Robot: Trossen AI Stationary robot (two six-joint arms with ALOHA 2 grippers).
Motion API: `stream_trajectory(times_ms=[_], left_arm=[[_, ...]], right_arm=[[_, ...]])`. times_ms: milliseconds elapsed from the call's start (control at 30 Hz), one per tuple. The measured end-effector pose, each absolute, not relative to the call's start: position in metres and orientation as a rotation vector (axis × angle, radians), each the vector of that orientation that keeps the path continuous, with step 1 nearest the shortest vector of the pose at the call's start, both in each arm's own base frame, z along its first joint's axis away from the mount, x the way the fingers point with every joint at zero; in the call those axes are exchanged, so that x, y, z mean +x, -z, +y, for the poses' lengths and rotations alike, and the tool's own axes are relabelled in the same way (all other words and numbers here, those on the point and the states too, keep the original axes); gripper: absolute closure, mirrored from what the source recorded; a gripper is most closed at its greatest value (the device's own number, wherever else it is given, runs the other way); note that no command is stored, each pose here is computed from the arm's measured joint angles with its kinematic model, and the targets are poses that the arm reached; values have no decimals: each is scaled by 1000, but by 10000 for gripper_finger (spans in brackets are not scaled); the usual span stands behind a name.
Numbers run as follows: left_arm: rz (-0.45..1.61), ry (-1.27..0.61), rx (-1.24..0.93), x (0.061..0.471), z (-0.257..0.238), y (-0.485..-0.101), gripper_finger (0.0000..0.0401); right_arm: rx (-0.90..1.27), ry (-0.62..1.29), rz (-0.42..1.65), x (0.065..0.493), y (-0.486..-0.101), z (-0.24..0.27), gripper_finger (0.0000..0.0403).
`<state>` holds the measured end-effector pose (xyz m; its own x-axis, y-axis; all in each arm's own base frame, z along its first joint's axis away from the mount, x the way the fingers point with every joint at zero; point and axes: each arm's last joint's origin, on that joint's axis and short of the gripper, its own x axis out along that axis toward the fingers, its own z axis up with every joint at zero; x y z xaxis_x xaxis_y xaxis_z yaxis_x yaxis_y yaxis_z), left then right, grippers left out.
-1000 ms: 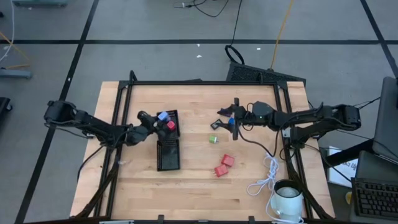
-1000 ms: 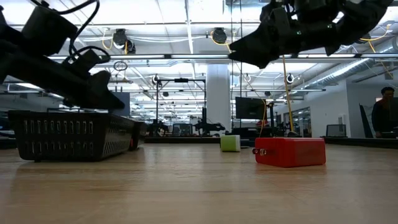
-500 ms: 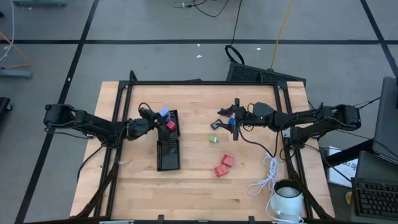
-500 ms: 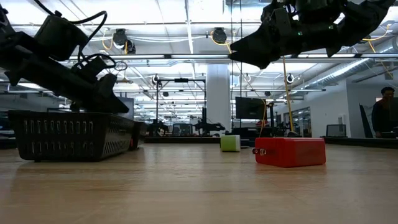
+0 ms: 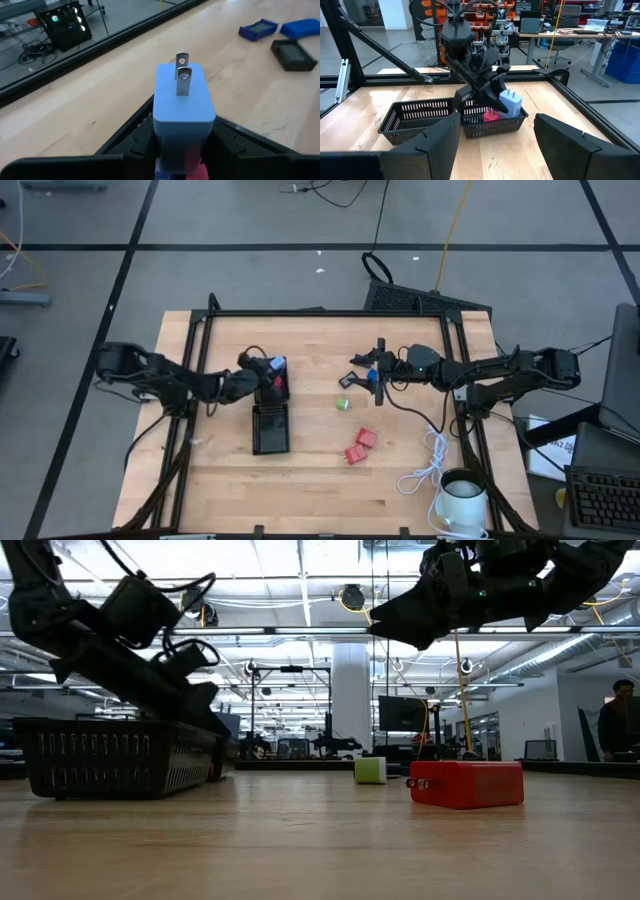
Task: Pick & Place Office items
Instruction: Put the light blue charger adapter into the top black bin, then put the green white charger adapter into the top black bin
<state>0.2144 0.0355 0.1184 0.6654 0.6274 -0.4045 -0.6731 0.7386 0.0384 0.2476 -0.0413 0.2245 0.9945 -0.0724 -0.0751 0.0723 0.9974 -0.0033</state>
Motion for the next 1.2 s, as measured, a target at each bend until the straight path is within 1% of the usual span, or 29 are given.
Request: stream_trajectory(times_ms=[300, 367, 500, 567, 667, 767, 867, 967, 1100, 1200], left_arm=[[423, -746, -123, 227, 38, -116, 284], [423, -747, -123, 227, 38, -116, 254], [421, -750, -137, 227, 38, -116, 167], [420, -751, -140, 227, 38, -116, 134], [418, -751, -143, 227, 38, -116, 97], [417, -750, -139, 227, 38, -116, 73], [415, -752, -122, 227, 38, -118, 61], [371, -761, -132, 226, 39, -126, 56], [290, -751, -135, 223, 38, -145, 55], [217, -741, -143, 219, 37, -162, 55]], right_arm=[[3, 72, 77, 248, -224, -41, 160], [3, 72, 80, 248, -224, -41, 161], [3, 72, 80, 248, -224, -41, 161], [3, 72, 83, 248, -224, -41, 161], [4, 72, 83, 248, -224, -41, 161], [4, 72, 84, 248, -224, -41, 160], [4, 72, 84, 248, -224, -41, 161], [5, 72, 88, 248, -223, -41, 161], [8, 75, 116, 247, -221, -41, 161], [17, 87, 181, 246, -214, -41, 161]])
